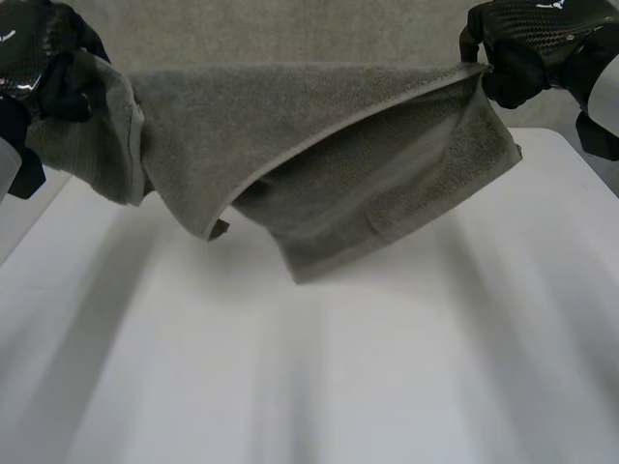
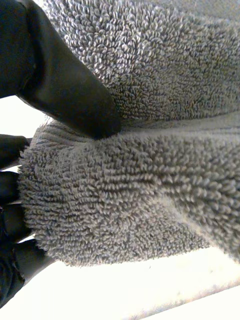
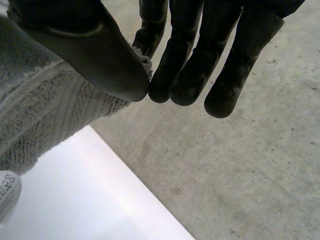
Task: Fold the towel.
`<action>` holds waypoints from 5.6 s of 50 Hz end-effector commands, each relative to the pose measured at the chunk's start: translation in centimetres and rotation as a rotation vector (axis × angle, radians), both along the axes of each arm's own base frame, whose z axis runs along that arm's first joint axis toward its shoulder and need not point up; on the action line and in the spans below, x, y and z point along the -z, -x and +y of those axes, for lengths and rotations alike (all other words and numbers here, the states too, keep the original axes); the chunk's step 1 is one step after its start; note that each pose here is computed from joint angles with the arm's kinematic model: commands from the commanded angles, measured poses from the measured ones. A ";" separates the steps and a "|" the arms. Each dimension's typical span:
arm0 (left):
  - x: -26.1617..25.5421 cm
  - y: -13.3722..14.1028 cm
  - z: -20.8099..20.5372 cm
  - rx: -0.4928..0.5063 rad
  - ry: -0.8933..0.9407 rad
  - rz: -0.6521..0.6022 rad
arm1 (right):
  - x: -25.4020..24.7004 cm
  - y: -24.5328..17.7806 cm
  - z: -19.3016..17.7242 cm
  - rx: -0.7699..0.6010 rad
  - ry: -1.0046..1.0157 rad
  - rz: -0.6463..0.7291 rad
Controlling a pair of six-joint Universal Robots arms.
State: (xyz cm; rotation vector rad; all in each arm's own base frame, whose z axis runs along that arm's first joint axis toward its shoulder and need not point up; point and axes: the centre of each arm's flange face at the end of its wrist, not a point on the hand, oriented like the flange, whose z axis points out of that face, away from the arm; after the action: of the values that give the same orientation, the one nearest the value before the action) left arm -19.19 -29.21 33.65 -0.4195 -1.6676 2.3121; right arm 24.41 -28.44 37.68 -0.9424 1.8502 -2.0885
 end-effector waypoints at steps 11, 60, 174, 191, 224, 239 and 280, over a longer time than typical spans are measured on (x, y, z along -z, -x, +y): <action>11.3 2.4 -6.0 0.179 -0.400 0.052 | 5.9 -5.0 -4.7 -0.015 -0.012 0.149; 7.3 3.5 -5.1 0.465 -0.337 0.223 | 4.0 -6.0 -0.1 -0.057 0.170 0.191; 22.0 8.1 4.7 0.021 -0.464 -0.355 | 20.4 -5.9 -0.8 -0.014 -0.124 0.316; 12.5 6.5 2.6 -0.052 -0.220 -0.225 | 12.8 -5.1 -0.5 0.026 0.039 0.232; 5.7 5.1 -10.2 -0.090 0.014 -0.270 | 2.2 -8.4 -3.9 0.062 0.345 0.318; -8.9 6.6 -10.9 -0.084 0.536 -0.016 | -8.8 -10.5 -4.7 0.200 0.875 -0.073; 14.2 5.6 -3.6 0.097 -0.064 -0.386 | 18.0 -7.1 2.2 -0.074 -0.097 0.337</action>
State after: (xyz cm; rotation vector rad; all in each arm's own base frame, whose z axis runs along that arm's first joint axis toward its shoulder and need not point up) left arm -24.81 -32.92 19.89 -0.9571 -1.8148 2.2138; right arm 31.70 -26.06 19.95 -1.3994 2.0169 -1.8443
